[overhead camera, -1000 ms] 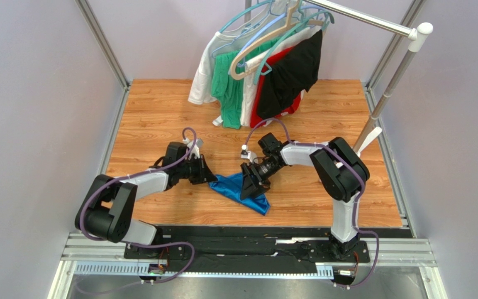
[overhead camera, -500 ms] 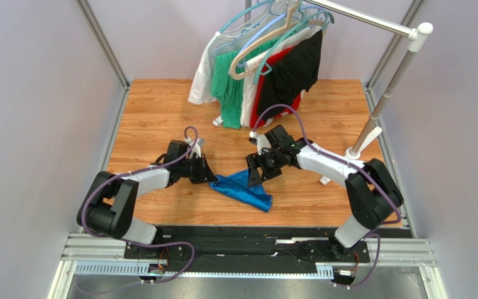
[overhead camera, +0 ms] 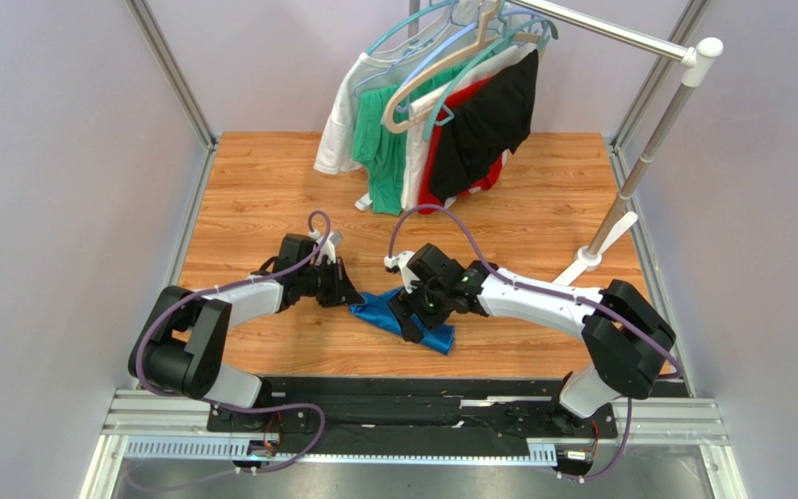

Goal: Fold the napkin, place the utensils inside, and roll it up
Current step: Roll the napkin with the utensil

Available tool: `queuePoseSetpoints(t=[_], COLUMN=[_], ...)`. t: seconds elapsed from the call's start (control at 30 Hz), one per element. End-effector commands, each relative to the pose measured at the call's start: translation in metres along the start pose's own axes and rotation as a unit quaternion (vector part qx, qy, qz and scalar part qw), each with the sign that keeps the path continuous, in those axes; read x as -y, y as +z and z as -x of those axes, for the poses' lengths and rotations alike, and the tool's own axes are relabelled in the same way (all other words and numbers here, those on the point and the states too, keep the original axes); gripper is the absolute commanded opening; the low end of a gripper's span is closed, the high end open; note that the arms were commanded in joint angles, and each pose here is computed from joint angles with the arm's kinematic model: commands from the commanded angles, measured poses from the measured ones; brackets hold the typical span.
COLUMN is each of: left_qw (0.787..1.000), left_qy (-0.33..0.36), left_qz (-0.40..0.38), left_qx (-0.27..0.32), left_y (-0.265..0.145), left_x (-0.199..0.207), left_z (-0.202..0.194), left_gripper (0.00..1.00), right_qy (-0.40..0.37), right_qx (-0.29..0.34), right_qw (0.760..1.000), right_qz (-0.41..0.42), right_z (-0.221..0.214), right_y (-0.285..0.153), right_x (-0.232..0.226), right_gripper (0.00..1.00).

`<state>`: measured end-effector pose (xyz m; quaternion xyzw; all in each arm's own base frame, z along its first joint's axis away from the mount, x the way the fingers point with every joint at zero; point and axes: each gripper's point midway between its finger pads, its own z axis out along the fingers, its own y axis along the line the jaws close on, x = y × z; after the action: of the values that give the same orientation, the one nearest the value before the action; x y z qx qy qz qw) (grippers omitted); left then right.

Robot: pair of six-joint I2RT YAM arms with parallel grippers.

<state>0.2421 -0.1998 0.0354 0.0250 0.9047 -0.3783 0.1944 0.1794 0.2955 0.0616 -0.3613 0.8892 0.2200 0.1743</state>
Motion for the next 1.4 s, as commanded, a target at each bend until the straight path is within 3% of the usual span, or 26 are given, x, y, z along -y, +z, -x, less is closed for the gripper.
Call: queuePoseSetpoints(t=[0.0, 0.3, 0.73, 0.87, 1.0, 1.03, 1.13, 1.23, 1.37], left_qw=[1.0, 1.0, 1.0, 1.0, 1.0, 1.0, 0.999, 0.997, 0.993], left_qy=[0.008, 0.009, 0.01, 0.01, 0.012, 0.014, 0.024, 0.028, 0.049], left_qz=[-0.002, -0.003, -0.004, -0.012, -0.008, -0.006, 0.005, 0.014, 0.007], left_qx=[-0.007, -0.006, -0.001, 0.001, 0.017, 0.021, 0.047, 0.07, 0.106], left_y=[-0.001, -0.001, -0.002, -0.003, -0.008, -0.009, -0.016, -0.024, -0.034], left_x=[0.002, 0.003, 0.006, 0.01, 0.013, 0.013, 0.014, 0.013, 0.019], left_z=[0.001, 0.001, 0.005, 0.007, 0.012, 0.013, 0.021, 0.022, 0.028], left_gripper=[0.0, 0.0, 0.0, 0.01, 0.23, 0.33, 0.46, 0.53, 0.54], right_qy=[-0.041, -0.053, -0.046, -0.042, -0.027, -0.019, 0.002, 0.014, 0.037], right_qx=[0.007, -0.022, -0.054, -0.069, -0.079, -0.078, -0.066, -0.06, -0.065], right_qw=[0.998, 0.997, 0.995, 0.996, 0.996, 0.997, 0.997, 0.995, 0.989], right_qz=[-0.04, -0.06, -0.064, -0.031, 0.001, 0.019, 0.051, 0.081, 0.127], right_z=[0.0, -0.018, -0.032, -0.036, -0.04, -0.039, -0.032, -0.029, -0.03], right_y=[0.007, 0.018, 0.022, 0.028, 0.033, 0.033, 0.029, 0.028, 0.03], right_x=[0.001, -0.003, -0.006, -0.016, -0.022, -0.027, -0.028, -0.028, -0.028], right_gripper=[0.77, 0.69, 0.06, 0.0, 0.0, 0.0, 0.0, 0.0, 0.0])
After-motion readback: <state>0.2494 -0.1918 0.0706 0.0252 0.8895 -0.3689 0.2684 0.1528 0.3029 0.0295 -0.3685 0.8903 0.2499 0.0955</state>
